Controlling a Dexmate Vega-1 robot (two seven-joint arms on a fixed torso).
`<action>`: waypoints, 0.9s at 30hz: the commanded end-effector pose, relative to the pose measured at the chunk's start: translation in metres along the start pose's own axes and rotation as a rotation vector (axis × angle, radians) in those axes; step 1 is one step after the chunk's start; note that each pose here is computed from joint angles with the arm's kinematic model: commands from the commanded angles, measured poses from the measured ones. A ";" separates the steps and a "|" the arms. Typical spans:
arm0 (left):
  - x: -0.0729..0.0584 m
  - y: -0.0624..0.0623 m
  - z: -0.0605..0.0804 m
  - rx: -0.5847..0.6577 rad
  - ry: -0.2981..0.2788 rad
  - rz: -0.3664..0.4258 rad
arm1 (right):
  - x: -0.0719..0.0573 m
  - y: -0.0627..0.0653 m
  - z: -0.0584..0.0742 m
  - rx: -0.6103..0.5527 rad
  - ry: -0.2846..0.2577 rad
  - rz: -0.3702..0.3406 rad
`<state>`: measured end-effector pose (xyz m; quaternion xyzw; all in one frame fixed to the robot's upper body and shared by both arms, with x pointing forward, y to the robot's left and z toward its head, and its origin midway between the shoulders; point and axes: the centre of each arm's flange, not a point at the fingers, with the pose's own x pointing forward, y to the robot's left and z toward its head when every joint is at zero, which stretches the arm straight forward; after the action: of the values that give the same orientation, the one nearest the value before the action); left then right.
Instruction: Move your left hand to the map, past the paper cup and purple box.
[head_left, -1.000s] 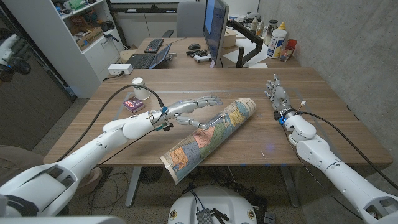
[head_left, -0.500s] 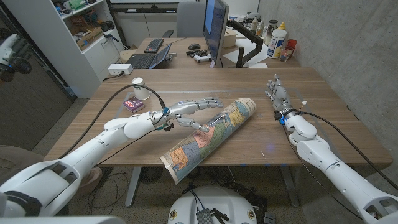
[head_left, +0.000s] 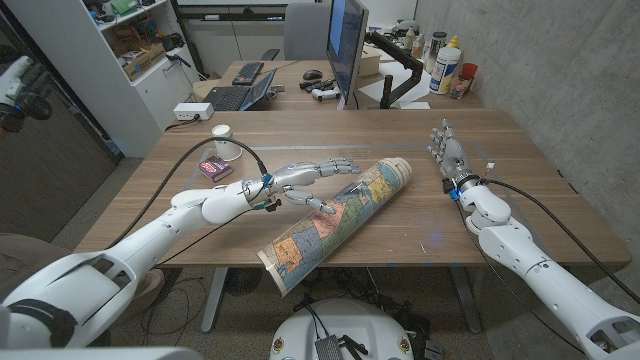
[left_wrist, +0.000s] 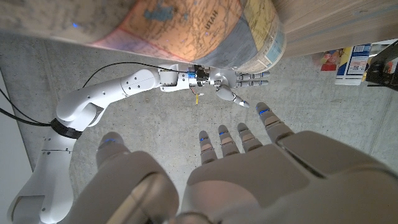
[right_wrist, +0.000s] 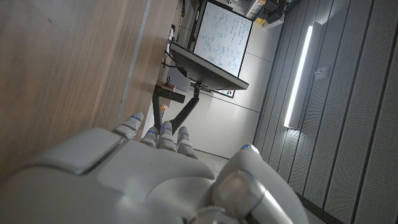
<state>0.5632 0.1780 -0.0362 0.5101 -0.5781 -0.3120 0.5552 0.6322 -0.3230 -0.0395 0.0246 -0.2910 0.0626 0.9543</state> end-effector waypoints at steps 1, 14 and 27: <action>0.003 -0.008 0.001 0.010 -0.027 -0.023 | -0.001 -0.001 -0.002 -0.003 0.002 0.002; 0.009 -0.012 0.006 0.060 -0.064 -0.054 | -0.005 -0.001 -0.006 0.008 0.002 -0.008; 0.004 -0.014 0.003 0.090 -0.067 -0.070 | -0.009 -0.001 -0.007 0.014 -0.001 -0.016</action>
<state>0.5620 0.1671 -0.0452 0.5327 -0.5927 -0.3230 0.5105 0.6306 -0.3246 -0.0484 0.0301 -0.2900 0.0600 0.9547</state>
